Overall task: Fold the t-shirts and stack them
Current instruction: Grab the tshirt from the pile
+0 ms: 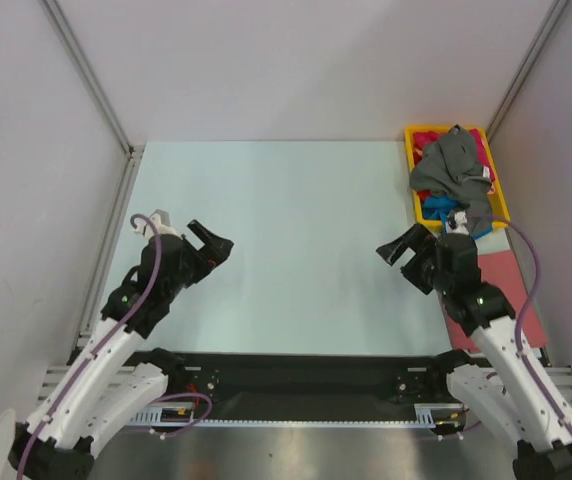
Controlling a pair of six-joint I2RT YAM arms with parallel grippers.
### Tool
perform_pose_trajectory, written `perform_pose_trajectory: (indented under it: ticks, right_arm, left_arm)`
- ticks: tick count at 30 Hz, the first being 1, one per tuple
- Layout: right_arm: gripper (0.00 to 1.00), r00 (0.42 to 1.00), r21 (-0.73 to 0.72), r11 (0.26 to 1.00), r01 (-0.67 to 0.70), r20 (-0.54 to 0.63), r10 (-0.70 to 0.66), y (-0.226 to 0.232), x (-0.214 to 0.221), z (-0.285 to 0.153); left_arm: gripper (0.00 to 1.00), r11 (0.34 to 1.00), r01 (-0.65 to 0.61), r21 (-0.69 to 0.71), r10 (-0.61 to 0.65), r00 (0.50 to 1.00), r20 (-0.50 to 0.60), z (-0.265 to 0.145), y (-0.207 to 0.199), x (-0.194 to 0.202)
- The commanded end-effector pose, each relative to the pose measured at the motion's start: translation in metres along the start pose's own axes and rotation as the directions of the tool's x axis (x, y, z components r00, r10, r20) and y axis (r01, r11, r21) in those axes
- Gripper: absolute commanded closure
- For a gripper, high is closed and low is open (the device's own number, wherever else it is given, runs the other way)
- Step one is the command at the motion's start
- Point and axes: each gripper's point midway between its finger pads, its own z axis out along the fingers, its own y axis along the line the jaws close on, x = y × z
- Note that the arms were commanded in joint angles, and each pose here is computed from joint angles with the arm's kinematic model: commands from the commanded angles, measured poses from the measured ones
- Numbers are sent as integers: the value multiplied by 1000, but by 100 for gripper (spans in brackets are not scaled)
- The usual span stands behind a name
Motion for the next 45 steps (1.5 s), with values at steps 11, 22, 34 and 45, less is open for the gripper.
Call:
perform_pose_trajectory:
  ticks: [11,22,34,45]
  right_arm:
    - [5,964,308,950,47,234,-123,-27,-155,3]
    - [27,961,432,899,79,207,-184,-41,-270,126]
    - [33,940,638,762,106,186,-287,-92,-332,178]
    - [53,939,584,798,145,175,-298,-99,-352,233]
  left_arm:
    - [0,941,-320,-111,331,939,93,-37,4,-51]
    - [1,812,-573,114,577,817,2,-35,-28,-31]
    - [0,728,-681,80,680,732,43,-15,-40,-53]
    - [0,709,-700,88,700,713,33,-7,-43,-52]
